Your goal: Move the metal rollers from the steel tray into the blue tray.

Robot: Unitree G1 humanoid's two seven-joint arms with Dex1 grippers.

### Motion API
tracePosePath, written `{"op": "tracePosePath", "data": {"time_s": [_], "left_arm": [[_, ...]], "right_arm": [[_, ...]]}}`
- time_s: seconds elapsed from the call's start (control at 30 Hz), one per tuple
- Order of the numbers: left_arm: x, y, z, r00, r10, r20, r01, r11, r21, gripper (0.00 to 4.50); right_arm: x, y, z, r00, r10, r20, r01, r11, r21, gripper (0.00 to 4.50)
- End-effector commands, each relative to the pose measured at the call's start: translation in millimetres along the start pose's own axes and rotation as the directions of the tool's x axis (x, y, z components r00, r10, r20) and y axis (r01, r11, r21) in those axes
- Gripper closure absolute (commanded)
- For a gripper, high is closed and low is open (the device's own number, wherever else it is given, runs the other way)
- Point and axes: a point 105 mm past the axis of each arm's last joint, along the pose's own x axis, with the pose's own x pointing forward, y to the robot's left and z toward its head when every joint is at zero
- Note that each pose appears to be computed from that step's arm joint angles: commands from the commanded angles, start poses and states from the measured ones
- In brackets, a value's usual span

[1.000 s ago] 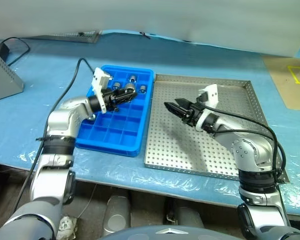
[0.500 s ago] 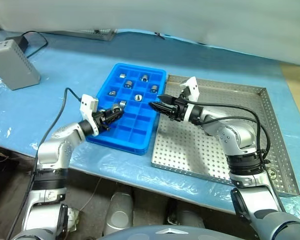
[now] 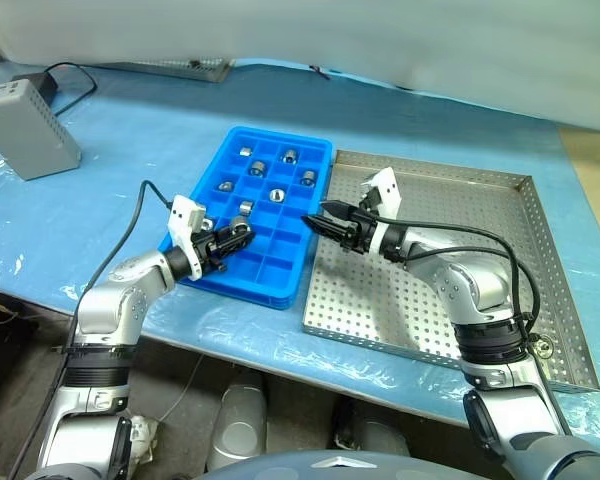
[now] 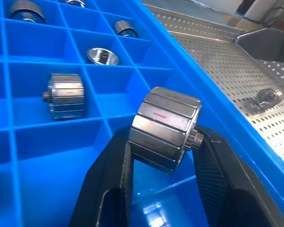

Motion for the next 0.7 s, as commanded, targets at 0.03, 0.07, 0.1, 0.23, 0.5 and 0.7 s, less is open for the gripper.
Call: {"op": "tracePosePath", "data": {"time_s": [0.03,0.07,0.1,0.23,0.5,0.7], "left_arm": [[-8.1,-3.6,27.2,0.996,-0.032,0.081,0.031,0.999,0.019,3.05],[-12.7,-3.3,31.6,0.995,-0.036,0.096,0.034,0.999,0.022,3.05],[-18.2,-2.5,35.9,0.993,-0.037,0.110,0.035,0.999,0.022,3.05],[-38.9,-7.2,43.2,0.993,-0.050,0.103,0.045,0.998,0.054,3.05],[-58.8,-7.4,13.3,1.000,-0.013,-0.029,0.015,0.997,0.071,3.05],[-58.3,-0.5,10.3,1.000,0.029,-0.010,-0.029,0.998,0.048,3.05]], "right_arm": [[-3.9,4.9,11.8,0.999,0.002,0.041,0.000,0.999,-0.053,1.28],[-4.7,4.2,10.3,0.999,-0.003,0.037,0.005,0.999,-0.054,1.28],[-5.3,3.6,8.7,0.999,-0.008,0.033,0.010,0.998,-0.055,1.28],[-6.2,4.4,1.1,1.000,-0.012,0.012,0.013,0.998,-0.054,1.28],[-1.5,4.8,-5.1,1.000,0.000,-0.008,0.000,0.998,-0.057,1.28],[0.4,5.3,-6.2,1.000,0.005,-0.011,-0.006,0.998,-0.062,1.28]]}}
